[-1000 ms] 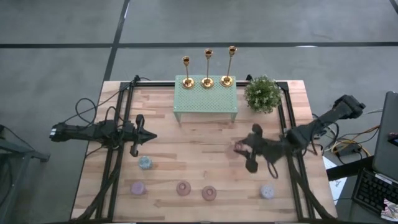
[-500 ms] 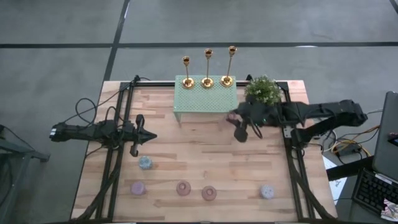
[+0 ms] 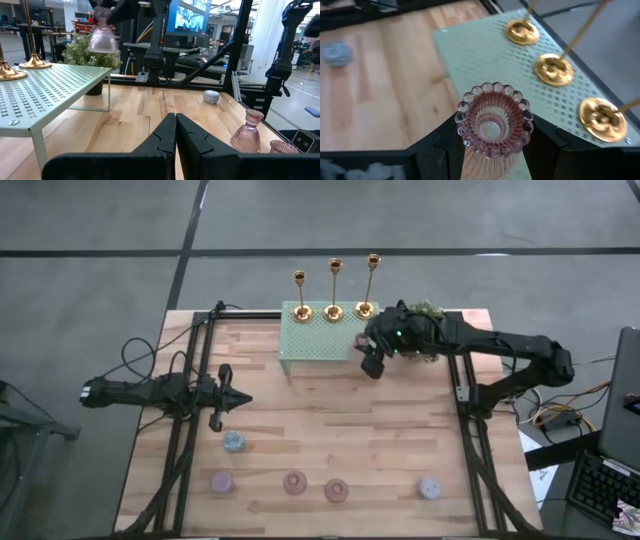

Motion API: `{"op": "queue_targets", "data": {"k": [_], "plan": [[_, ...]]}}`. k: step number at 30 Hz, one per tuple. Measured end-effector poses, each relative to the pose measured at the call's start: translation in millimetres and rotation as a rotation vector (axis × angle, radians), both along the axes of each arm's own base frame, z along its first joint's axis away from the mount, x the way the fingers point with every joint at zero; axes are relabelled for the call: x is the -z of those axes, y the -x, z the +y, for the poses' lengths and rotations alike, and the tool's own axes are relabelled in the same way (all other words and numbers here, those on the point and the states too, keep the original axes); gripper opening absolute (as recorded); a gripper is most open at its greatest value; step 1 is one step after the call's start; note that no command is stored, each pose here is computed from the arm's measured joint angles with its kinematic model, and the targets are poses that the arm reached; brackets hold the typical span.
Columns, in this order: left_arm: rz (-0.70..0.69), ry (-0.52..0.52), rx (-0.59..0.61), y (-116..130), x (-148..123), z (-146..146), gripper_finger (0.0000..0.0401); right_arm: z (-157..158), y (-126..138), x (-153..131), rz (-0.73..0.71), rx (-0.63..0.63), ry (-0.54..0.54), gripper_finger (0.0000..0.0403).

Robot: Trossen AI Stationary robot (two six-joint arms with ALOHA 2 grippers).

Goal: Pick & Place candle stick holders
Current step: Put the right pink glass candle holder on the shelf

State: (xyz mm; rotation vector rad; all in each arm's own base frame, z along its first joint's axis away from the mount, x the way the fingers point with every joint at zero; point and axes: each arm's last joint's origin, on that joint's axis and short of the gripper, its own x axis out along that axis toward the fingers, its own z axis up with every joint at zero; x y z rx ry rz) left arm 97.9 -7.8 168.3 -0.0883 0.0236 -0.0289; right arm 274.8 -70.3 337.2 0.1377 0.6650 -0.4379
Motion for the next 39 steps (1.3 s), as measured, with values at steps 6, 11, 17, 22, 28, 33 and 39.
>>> {"op": "queue_targets", "data": {"k": [6, 11, 17, 22, 28, 33, 39], "plan": [[0.000, 0.000, 0.000, 0.0, 0.0, 0.0, 0.0014, -24.9, -1.3, 8.7, 0.036, 0.065, 0.014, 0.0157], [0.001, 0.000, 0.000, 0.0, 0.1, 0.0, 0.0014, -43.0, -1.1, 12.0, 0.018, 0.122, 0.017, 0.0151], [0.001, 0.000, 0.000, 0.0, 0.1, 0.0, 0.0014, -63.4, 1.1, 22.0, 0.047, 0.187, 0.000, 0.0159], [0.001, 0.000, 0.000, 0.0, 0.1, 0.0, 0.0014, -73.0, 0.4, 28.8, 0.064, 0.216, -0.009, 0.0155], [0.001, 0.000, 0.000, 0.0, 0.1, 0.0, 0.0014, -79.0, -2.5, 35.9, 0.082, 0.226, -0.015, 0.0153], [0.001, 0.000, 0.000, 0.0, 0.1, 0.0, 0.0014, -83.3, -4.7, 41.1, 0.092, 0.235, -0.018, 0.0162], [0.001, 0.000, 0.000, 0.0, 0.1, 0.0, 0.0014, -86.4, -4.6, 41.7, 0.085, 0.244, -0.016, 0.0150]]}}
